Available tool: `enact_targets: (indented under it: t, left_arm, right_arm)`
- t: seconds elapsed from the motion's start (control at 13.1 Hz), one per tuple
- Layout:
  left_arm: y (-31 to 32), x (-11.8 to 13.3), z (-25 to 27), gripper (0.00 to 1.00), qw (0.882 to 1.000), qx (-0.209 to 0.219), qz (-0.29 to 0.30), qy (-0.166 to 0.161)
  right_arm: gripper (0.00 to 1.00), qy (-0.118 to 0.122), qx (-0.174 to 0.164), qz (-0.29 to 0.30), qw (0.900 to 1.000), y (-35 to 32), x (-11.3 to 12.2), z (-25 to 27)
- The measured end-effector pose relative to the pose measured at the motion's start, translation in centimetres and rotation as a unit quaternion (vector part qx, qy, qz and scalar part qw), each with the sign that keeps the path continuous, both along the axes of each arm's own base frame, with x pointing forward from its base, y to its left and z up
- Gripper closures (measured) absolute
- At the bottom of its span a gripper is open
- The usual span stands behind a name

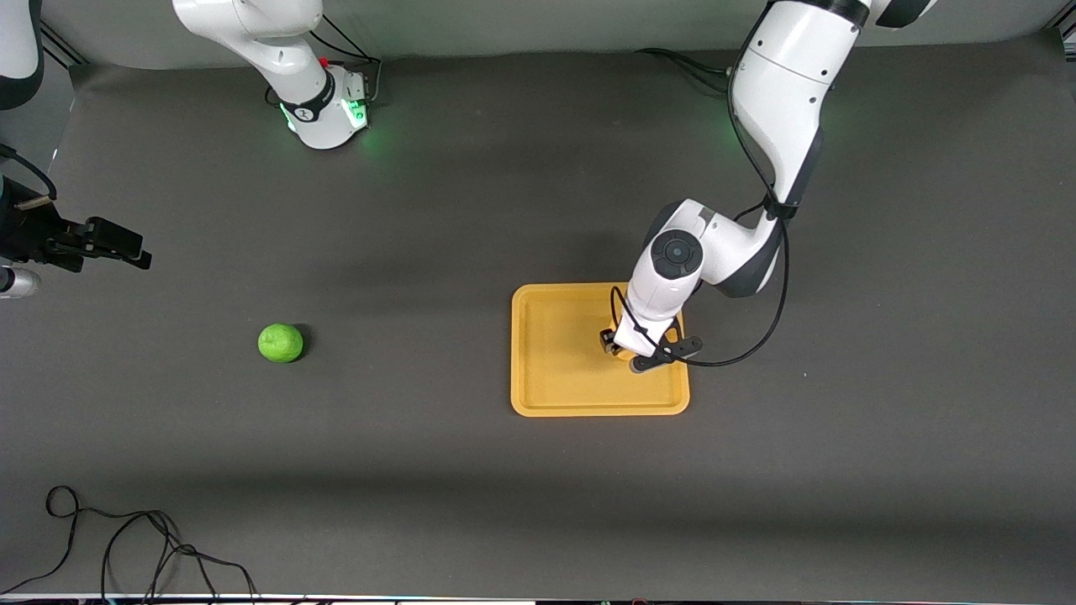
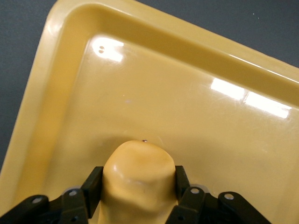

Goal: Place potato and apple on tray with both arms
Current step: 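Carry the potato with the left gripper and lower it onto the tray, then open the left gripper and withdraw while the right gripper reaches the apple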

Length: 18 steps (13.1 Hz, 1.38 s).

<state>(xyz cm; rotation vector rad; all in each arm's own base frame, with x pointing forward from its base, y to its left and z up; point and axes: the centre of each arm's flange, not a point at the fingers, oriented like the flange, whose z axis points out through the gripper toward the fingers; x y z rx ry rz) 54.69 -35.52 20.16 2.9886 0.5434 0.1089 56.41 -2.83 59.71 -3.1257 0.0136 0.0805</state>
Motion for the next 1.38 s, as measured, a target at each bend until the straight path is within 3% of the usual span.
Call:
enact_targets:
  t: [0.23,0.46,0.54,0.84,1.15,1.38]
  left_arm:
    - [0.1,0.1,0.0,0.33,1.000,0.004,-0.004,-0.002]
    - [0.4,0.2,-0.1,0.05,1.000,0.007,-0.004,-0.002]
    - [0.4,0.2,-0.1,0.01,1.000,0.007,-0.004,-0.002]
    - [1.8,1.6,1.5,0.01,1.000,0.020,-0.018,0.007]
    - [5.9,3.4,11.5,0.01,0.995,0.051,-0.080,0.041]
    - [12.5,3.0,20.9,0.01,0.984,0.067,-0.153,0.069]
  right_arm:
    - [0.00,0.000,0.000,0.000,1.000,0.0,0.0,0.0]
    - [0.00,0.000,0.000,0.000,1.000,0.0,0.0,0.0]
    - [0.00,0.000,0.000,0.000,1.000,0.0,0.0,0.0]
    - [0.00,0.000,0.000,0.001,1.000,0.0,0.0,0.0]
    - [0.00,0.000,0.000,0.003,1.000,0.0,0.0,-0.1]
    - [0.00,-0.007,0.000,0.006,1.000,0.1,0.7,-2.0]
